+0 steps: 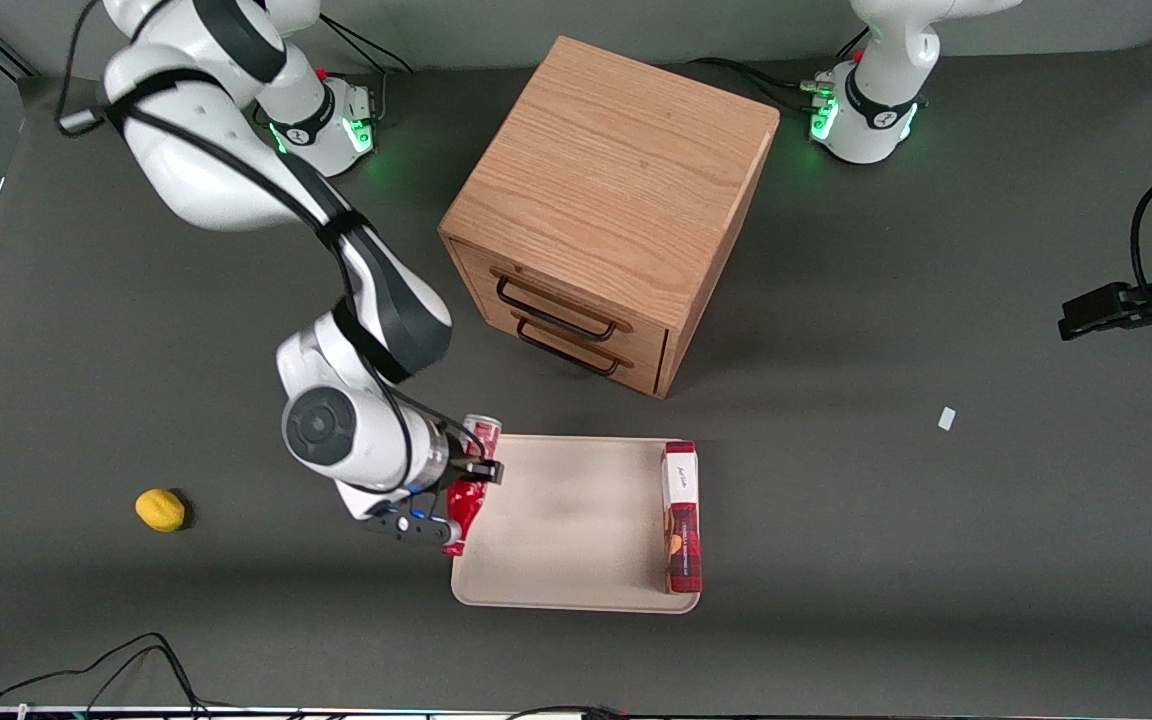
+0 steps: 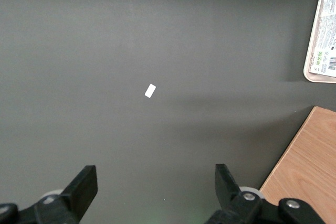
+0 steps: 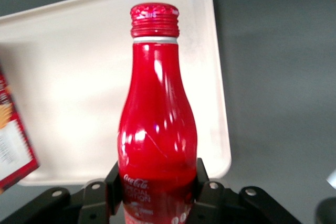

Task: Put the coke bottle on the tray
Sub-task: 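Lower the bottle onto the tray beside the red box and open the gripper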

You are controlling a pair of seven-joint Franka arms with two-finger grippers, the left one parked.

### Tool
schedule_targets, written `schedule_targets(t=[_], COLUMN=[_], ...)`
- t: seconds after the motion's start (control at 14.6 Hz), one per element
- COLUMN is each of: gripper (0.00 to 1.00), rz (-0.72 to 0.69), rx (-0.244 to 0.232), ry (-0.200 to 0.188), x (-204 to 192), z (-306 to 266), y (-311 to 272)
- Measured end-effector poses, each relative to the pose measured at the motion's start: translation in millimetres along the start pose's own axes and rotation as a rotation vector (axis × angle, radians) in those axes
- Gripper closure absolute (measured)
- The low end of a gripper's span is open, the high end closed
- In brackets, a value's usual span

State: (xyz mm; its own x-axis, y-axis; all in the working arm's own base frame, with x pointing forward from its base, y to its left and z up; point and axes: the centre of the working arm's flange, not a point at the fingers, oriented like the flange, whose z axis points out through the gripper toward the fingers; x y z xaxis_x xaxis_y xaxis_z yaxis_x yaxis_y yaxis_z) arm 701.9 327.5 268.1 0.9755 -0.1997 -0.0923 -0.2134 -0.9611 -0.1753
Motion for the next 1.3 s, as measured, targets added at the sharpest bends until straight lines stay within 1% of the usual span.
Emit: schedule_targets(t=[0.14, 0.27, 0.55, 0.89, 1.03, 1.1, 1.17, 1.24, 1.3], gripper=[0.46, 0.46, 0.46, 0.46, 0.46, 0.40, 0.31, 0.20, 0.11], rz=[-0.028, -0.037, -0.057, -0.064, -0.064, -0.063, -0.063, -0.063, -0.063], rx=[0.006, 0.001, -0.015, -0.008, -0.007, -0.007, -0.005, -0.004, -0.003], ry=[-0.010, 0.000, 0.031, 0.043, 0.042, 0.042, 0.044, 0.047, 0.047], x=[7.8, 16.9, 31.2, 30.2, 29.8, 30.0, 30.3, 30.7, 30.9], z=[39.9, 57.5, 55.4, 60.0, 63.2, 64.6, 64.6, 64.0, 63.6], y=[9.9, 21.7, 37.2, 33.4, 33.5, 33.9, 33.8, 33.6, 33.5])
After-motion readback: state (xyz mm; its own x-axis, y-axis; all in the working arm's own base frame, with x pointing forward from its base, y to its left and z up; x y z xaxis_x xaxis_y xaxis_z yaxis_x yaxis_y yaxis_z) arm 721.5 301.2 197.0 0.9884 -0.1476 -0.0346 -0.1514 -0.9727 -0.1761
